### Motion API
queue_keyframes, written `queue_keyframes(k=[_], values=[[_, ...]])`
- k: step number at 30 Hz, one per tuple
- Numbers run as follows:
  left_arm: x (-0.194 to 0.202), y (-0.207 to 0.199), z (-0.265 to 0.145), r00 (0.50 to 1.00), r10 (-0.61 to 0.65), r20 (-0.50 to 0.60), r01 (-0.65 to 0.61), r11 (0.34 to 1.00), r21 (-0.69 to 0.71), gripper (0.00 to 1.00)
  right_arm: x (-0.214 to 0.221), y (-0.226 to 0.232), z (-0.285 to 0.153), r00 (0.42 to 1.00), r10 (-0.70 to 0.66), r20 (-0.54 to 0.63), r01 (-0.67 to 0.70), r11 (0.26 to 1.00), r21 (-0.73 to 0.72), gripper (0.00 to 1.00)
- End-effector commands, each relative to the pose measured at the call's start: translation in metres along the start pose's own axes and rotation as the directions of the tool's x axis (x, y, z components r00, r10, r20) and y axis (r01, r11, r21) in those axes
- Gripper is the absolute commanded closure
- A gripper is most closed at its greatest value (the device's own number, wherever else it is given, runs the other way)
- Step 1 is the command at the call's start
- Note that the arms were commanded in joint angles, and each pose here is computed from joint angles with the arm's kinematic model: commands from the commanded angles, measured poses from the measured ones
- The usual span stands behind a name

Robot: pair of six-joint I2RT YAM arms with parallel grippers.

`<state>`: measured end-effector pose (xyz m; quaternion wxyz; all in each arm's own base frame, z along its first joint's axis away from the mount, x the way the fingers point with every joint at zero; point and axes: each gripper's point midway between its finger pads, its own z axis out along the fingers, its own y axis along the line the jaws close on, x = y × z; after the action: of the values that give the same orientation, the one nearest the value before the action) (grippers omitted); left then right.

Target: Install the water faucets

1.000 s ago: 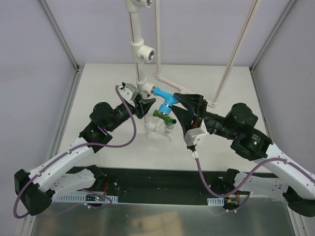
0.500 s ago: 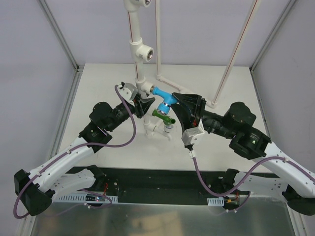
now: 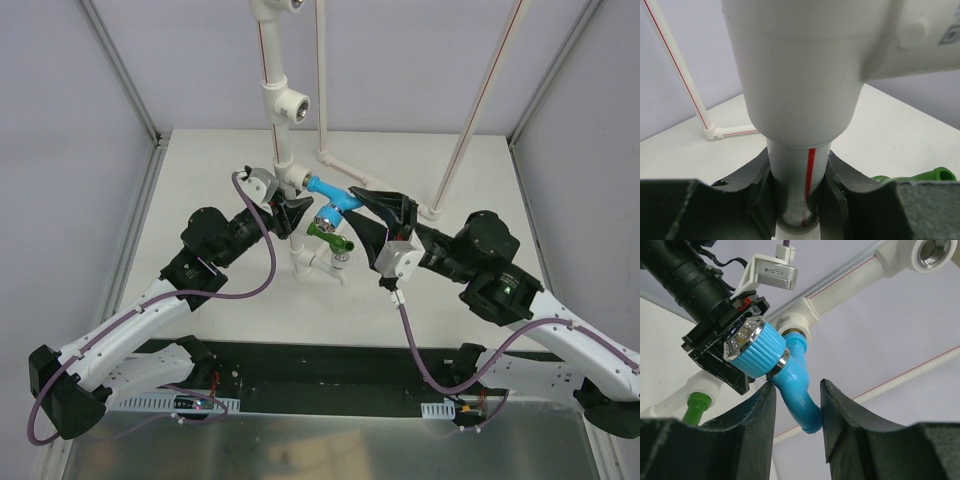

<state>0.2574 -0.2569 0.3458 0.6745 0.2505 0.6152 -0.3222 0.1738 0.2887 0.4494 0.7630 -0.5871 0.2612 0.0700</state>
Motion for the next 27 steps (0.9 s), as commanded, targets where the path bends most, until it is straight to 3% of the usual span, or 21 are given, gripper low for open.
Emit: queue_keyframes(k=[1,6,8,12,14,20,27], values=[[0.003,-0.020,0.000,0.995,-0.098,-0.016,0.099,0.992,0.076,1.00,-0.003,0.001,0.010,0.953,0.303,0.030,-0.304,0.951,0.063,0.95],[0.003,-0.021,0.000,0.995,-0.099,-0.016,0.100,0.992,0.078,1.00,-0.004,0.005,0.007,0.903,0.428,0.033,-0.429,0.900,0.072,0.97],[0.003,-0.020,0.000,0.995,-0.099,-0.016,0.100,0.992,0.076,1.00,-0.004,0.008,0.006,0.901,0.433,0.035,-0.435,0.899,0.061,0.93],[0.005,-0.021,0.000,0.995,-0.098,-0.021,0.100,0.992,0.077,1.00,-0.002,0.010,0.005,0.926,0.378,0.027,-0.379,0.924,0.057,0.58],[0.004,-0.021,-0.001,0.995,-0.100,-0.020,0.101,0.992,0.077,1.00,-0.001,0.012,0.005,0.951,0.309,0.024,-0.310,0.950,0.036,0.49],[0.005,-0.020,-0.001,0.994,-0.104,-0.022,0.106,0.992,0.071,1.00,-0.007,0.008,0.007,0.981,0.189,0.043,-0.190,0.982,0.012,0.45],[0.004,-0.020,-0.001,0.994,-0.104,-0.020,0.105,0.992,0.076,1.00,-0.011,0.005,0.014,0.989,0.138,0.050,-0.138,0.990,-0.011,0.46]])
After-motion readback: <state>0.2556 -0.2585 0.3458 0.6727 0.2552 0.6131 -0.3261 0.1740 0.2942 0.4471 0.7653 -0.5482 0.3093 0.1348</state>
